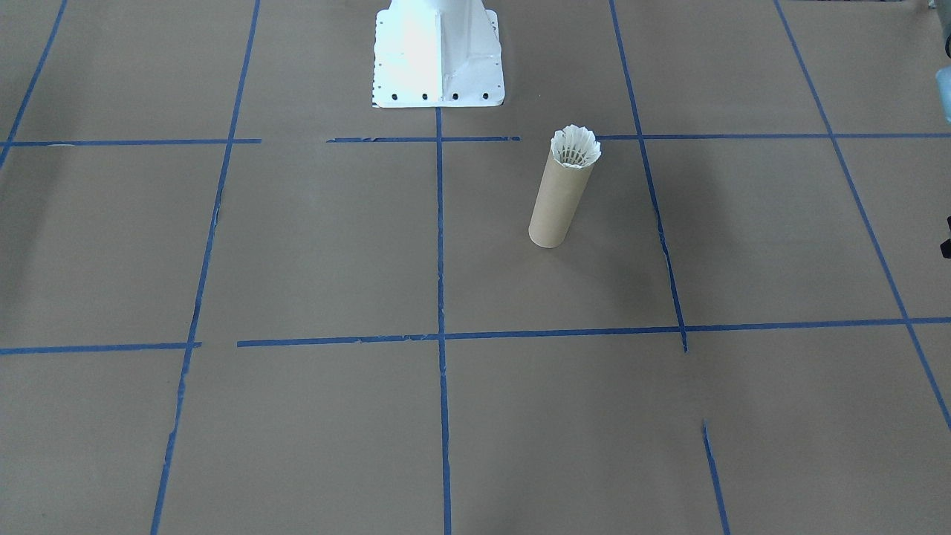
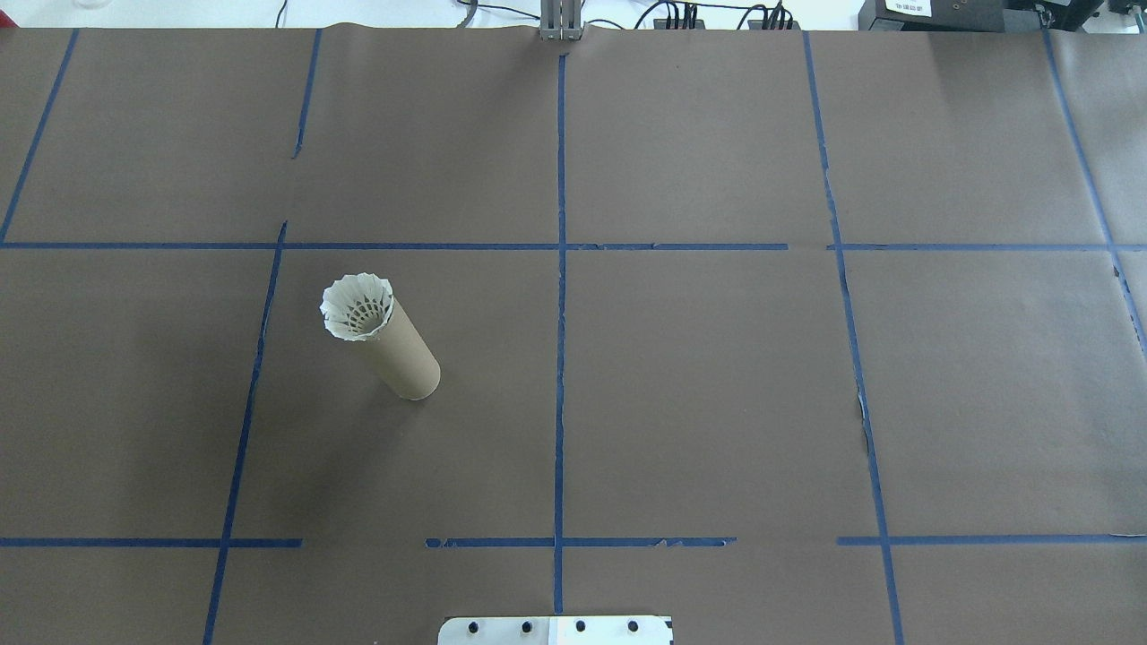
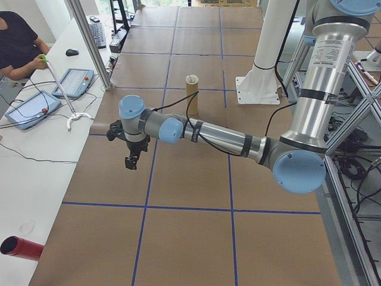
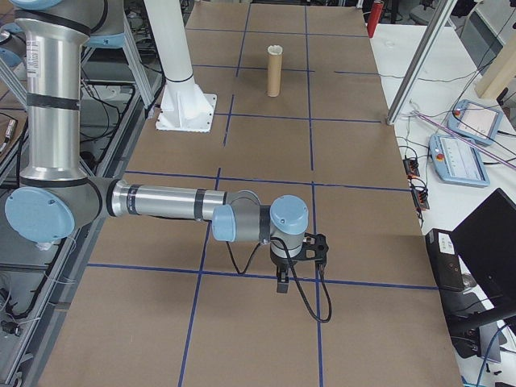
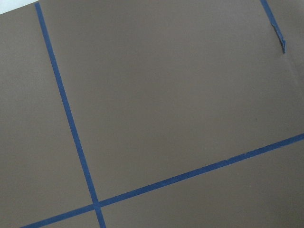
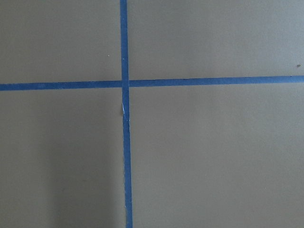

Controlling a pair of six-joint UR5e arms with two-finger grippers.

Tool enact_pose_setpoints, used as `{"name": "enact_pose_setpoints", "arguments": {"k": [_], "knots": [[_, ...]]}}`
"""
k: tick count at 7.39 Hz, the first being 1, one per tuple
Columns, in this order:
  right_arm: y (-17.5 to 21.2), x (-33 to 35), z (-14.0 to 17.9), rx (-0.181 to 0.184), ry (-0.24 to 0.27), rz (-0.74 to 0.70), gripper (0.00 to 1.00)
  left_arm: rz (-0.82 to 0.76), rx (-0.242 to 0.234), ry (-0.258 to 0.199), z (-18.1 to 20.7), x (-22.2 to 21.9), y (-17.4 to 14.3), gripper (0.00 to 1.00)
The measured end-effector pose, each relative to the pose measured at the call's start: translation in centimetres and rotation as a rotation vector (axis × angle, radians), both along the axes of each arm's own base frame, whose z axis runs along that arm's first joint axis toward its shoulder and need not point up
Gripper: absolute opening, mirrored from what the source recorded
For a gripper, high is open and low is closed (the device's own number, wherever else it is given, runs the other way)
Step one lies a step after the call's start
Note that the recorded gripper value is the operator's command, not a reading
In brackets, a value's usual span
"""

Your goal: Collect badminton balls into bucket

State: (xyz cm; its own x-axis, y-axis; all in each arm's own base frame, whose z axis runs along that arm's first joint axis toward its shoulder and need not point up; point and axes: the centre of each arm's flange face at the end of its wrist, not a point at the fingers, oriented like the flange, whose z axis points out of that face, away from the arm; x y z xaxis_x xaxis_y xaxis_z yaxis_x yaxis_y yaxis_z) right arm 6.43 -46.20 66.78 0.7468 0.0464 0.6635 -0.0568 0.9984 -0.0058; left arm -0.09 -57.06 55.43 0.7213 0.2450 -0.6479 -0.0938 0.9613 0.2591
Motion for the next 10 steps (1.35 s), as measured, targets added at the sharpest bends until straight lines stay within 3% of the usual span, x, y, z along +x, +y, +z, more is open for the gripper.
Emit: {"name": "enact_pose_setpoints", "arguments": {"k": [3, 5, 10], "knots": [[0.0, 0.0, 0.0, 0.000, 0.000, 0.000, 1.00, -0.083, -0.160, -0.012, 6.4, -5.0, 5.1, 1.00], [0.0, 0.0, 0.0, 0.000, 0.000, 0.000, 1.00, -0.112, -0.256, -0.017, 7.5, -6.5, 6.4, 1.00], [0.0, 0.0, 0.0, 0.001, 0.000, 0.000, 1.00, -0.019, -0.229, -0.026, 7.6, -8.9, 6.7, 1.00]]}}
